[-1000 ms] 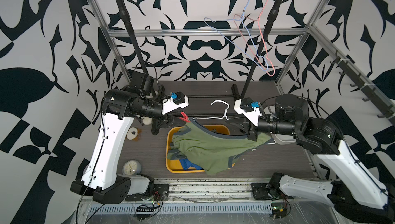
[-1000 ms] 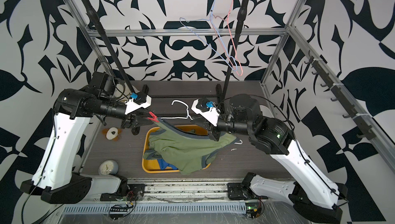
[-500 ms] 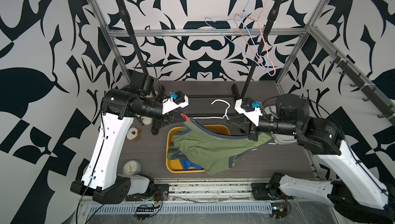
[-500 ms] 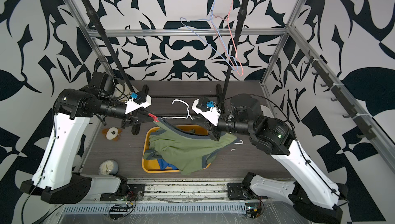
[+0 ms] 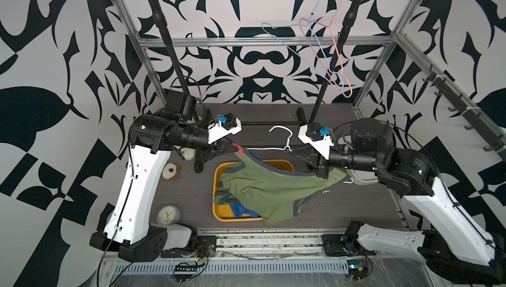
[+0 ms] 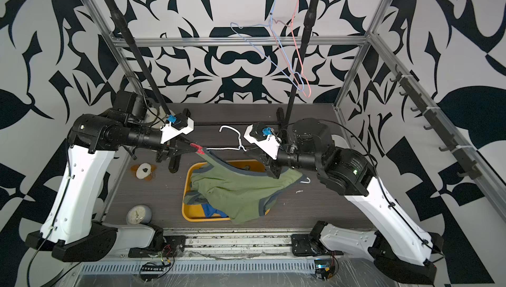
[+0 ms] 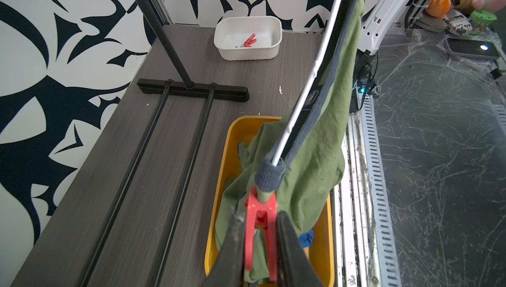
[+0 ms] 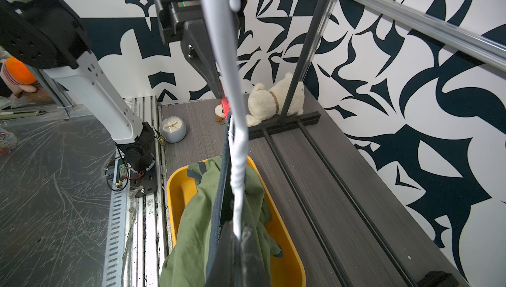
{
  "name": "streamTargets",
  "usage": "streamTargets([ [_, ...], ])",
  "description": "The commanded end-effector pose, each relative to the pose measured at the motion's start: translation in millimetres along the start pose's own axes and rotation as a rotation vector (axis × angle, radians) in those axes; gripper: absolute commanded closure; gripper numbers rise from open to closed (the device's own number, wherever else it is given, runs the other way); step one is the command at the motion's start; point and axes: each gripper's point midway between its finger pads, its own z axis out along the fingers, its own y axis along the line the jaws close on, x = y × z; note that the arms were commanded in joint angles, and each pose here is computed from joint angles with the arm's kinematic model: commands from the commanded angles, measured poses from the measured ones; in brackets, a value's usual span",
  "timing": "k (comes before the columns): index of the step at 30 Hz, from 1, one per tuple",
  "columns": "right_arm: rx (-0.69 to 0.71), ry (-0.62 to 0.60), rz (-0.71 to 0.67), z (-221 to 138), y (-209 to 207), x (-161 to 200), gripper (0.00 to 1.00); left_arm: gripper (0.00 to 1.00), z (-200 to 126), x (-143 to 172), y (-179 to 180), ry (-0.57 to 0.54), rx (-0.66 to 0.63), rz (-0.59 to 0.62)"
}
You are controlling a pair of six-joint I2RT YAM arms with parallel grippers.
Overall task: Remove the clothespins securing tank tops to the hanger
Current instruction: Remove the clothespin from the hanger, then place the hanger in the basket.
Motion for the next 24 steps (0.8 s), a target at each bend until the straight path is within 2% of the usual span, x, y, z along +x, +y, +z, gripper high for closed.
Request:
streamTargets([
  [1,0.020,-0.064,-0.026,-4,-5,-21,1.00,0.99,-12,-16,-11,-0.053,-0.007,0.010],
  [13,-0.016,-0.023,0.012,27,-11,-9,1.00,1.00,-33,-26,-24,-0.056,-0.060,0.039],
  [18,-0.109,-0.021,0.097,58,-11,7,1.00,1.00,-56,-55,-40,-0.160,-0.089,0.037],
  [20,-0.154,-0.014,0.134,73,-8,16,1.00,1.00,-64,-69,-31,-0.212,-0.144,-0.020],
  [24,-0.217,0.001,0.210,100,-5,34,1.00,1.00,-67,-76,-21,-0.235,-0.178,-0.047],
])
